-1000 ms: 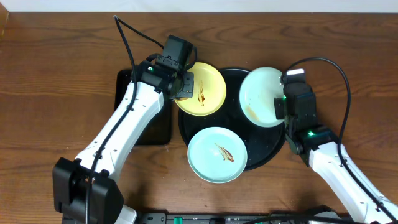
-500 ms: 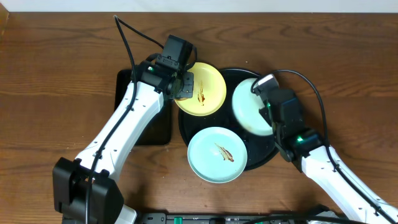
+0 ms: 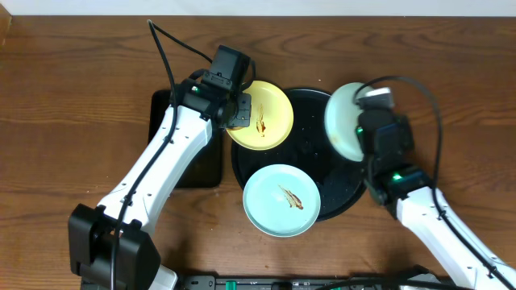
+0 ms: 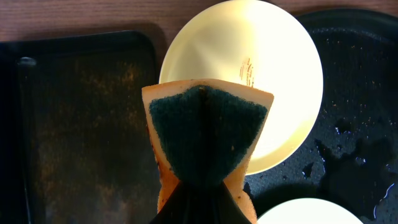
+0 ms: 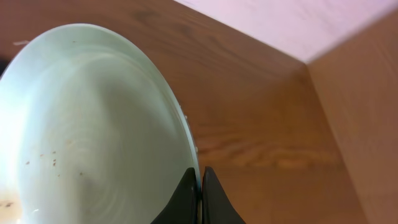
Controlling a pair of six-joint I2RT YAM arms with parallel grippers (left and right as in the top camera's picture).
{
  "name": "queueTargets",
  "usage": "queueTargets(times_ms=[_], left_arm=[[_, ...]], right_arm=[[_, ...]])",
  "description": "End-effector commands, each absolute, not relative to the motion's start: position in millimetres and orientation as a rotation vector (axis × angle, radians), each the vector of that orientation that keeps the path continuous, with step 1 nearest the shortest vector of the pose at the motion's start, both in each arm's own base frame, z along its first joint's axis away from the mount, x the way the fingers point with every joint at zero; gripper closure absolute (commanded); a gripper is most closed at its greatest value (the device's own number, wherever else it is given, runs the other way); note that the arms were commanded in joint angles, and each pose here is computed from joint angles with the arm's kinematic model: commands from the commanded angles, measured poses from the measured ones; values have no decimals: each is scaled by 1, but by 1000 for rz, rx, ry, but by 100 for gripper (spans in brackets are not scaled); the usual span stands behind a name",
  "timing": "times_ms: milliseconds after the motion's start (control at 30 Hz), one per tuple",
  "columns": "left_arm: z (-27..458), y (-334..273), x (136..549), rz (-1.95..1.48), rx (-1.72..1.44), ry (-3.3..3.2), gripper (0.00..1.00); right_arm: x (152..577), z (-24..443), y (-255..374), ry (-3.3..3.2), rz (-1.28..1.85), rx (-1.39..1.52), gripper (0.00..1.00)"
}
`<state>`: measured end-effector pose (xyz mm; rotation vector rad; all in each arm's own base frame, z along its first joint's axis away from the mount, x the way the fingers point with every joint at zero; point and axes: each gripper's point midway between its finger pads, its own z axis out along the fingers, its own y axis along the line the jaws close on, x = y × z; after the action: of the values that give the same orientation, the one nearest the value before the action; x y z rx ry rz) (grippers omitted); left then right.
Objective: Clean dirty plates on tray and stack at the side
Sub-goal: 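Carry the light-green plate right and set it on the table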
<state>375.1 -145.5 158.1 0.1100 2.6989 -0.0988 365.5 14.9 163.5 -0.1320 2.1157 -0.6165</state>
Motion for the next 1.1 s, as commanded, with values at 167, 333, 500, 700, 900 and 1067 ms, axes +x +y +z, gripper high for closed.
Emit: queueTargets(times_ms=[167,333,500,700,900,1067], left_arm=[[165,-143,374,-106,90,2683,93],[164,-143,374,-105,90,2684,92],[165,-143,374,-106,90,2684,92],[164,-143,374,-105,90,2684,92],[164,-143,374,-105,90,2684,92],[165,-143,374,-106,90,2684,92]], right_arm=[[361,163,-68,2096,-492,419,99],[347,145,-112,2095,-354,733,99],[320,129,-157,2059,-390,1002,99],[310,100,-187,2088,-401,1122,99],[317,71,-198,2123,-328,1162,99],[328,70,-182,2183,-213,1063,90]])
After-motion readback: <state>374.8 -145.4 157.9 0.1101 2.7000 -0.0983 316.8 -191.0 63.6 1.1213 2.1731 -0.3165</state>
